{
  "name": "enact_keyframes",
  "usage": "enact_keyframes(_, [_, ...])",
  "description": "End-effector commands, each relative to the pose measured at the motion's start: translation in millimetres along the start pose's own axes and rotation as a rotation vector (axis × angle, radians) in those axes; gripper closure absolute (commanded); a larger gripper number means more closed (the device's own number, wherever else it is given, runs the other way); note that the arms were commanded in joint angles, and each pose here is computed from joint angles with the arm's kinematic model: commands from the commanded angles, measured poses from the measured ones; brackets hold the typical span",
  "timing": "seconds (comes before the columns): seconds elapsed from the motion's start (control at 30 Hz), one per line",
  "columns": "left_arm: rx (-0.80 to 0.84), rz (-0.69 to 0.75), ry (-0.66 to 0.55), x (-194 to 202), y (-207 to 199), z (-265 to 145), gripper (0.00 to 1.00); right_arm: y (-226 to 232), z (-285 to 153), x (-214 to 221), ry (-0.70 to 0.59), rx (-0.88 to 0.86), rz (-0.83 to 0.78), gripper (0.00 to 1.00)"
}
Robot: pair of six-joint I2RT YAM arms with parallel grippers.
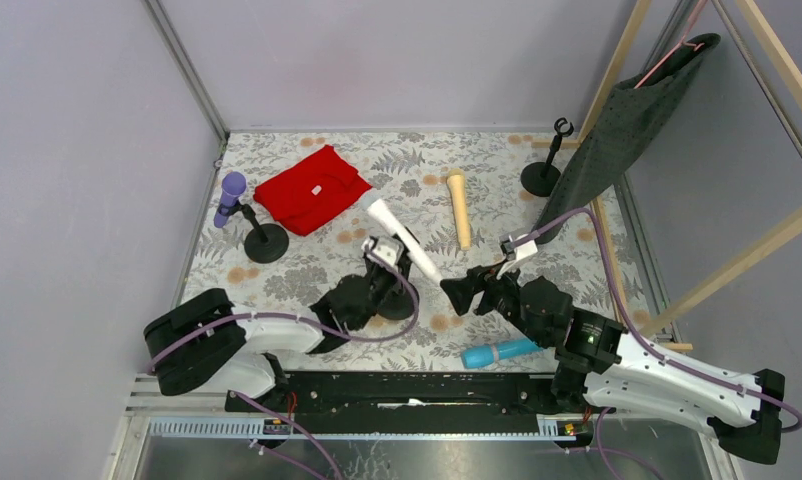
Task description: Attach the microphones to the stand
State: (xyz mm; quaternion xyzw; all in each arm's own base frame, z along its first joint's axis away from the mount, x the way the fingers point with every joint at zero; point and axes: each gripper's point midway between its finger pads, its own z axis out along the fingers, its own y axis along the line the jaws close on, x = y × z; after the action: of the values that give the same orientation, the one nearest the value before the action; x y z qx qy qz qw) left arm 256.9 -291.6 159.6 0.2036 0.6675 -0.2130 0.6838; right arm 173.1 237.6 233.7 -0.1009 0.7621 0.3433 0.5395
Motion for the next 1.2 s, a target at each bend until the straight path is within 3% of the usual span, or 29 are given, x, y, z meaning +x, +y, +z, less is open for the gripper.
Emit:
enact_keyframes(0.0, [-0.201, -0.151, 0.081, -9, 39, 15, 1.0, -18, -5, 12, 0.009, 0.071, 0.031, 0.25])
enact_keyframes(0.37, [-0.621, -0.269, -0.076, -24, 159, -22, 1.0, -28, -7, 27, 0.046, 0.102, 0.02, 0.25])
enact_keyframes(0.7, [-0.914, -0.169, -0.306, -39, 235, -83, 1.0, -28, -6, 39, 0.086, 0.095, 0.027, 0.25])
enact_keyframes(0.93, [-1.123, -0.017, -0.263, -39, 272, -109, 1.0, -30, -8, 42, 0.104, 0.102, 0.016, 0.25])
enact_keyframes(1.17, [-1.208, -0.005, -0.245, -31, 291, -129, 0.99, -31, -7, 46, 0.107, 0.105, 0.022, 0.24])
